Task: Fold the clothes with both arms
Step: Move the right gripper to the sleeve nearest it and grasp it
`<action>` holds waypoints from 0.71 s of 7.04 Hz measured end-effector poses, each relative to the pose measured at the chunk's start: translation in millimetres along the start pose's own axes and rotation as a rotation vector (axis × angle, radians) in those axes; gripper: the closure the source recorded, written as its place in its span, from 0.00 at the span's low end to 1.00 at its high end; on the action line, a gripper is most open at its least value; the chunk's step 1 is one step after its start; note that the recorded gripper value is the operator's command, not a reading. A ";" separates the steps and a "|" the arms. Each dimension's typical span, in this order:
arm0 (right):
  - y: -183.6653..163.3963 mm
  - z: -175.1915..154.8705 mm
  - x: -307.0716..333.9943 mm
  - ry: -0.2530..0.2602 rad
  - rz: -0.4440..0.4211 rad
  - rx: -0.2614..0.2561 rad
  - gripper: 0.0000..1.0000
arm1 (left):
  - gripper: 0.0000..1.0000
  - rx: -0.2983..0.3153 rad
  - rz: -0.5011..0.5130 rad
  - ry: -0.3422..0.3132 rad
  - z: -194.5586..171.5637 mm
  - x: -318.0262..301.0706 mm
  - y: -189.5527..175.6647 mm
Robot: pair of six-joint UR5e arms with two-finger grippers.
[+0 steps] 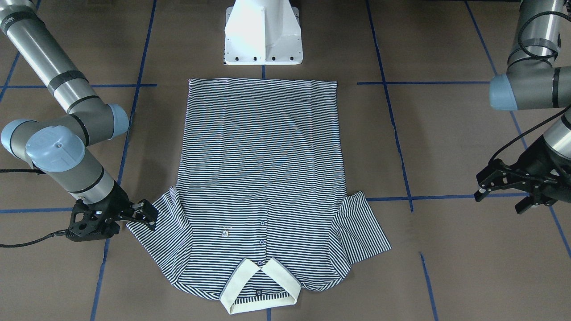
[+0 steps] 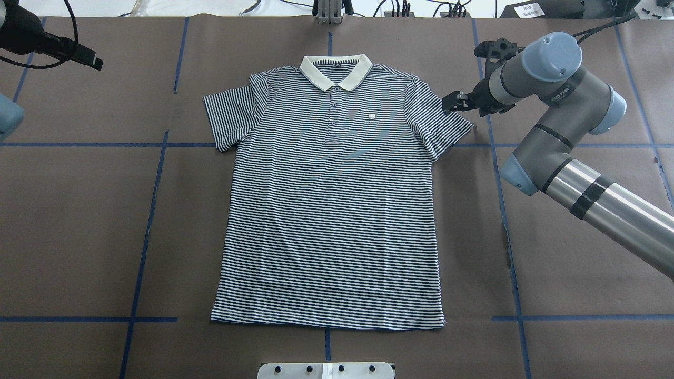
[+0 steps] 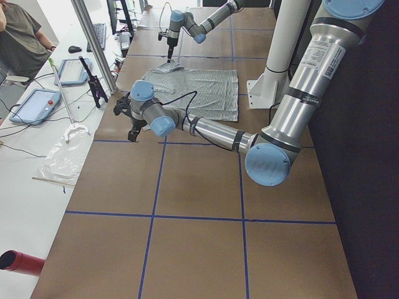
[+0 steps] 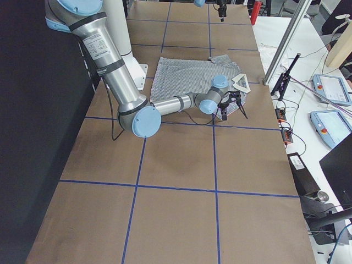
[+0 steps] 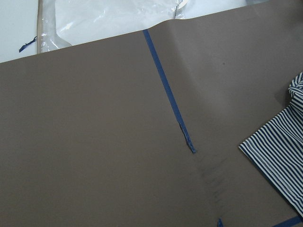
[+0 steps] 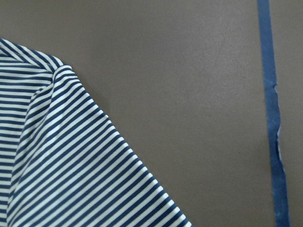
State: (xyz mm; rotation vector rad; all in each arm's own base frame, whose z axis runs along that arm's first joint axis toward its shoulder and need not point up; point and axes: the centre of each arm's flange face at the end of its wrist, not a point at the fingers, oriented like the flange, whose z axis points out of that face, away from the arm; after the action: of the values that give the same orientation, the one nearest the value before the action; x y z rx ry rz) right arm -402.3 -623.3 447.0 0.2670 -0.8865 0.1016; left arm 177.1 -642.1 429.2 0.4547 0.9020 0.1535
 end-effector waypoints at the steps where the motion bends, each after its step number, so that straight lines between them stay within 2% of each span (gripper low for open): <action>1: 1.3 2.0 0.7 0.004 -0.001 -0.003 0.09 | 0.00 0.001 0.000 0.001 -0.4 0.7 -0.1; 2: 1.7 3.6 2.1 0.009 0.001 -0.007 0.09 | 0.00 0.002 0.001 0.002 -0.9 1.2 0.0; 3: 2.0 5.9 3.5 0.019 0.006 -0.015 0.26 | 0.00 0.002 0.001 0.003 -1.3 1.2 0.3; 4: 1.9 7.6 4.6 0.031 0.011 -0.023 0.52 | 0.00 0.001 0.000 0.003 -1.4 0.5 0.9; 5: 1.8 8.3 5.1 0.036 0.015 -0.026 0.70 | 0.00 0.001 -0.001 0.003 -1.9 0.0 1.7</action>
State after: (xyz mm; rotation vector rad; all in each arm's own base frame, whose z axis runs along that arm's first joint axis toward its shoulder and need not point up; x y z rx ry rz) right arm -405.7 -623.9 456.3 0.2335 -0.8534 0.1080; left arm 175.7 -640.0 429.0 0.4554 0.9050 0.1529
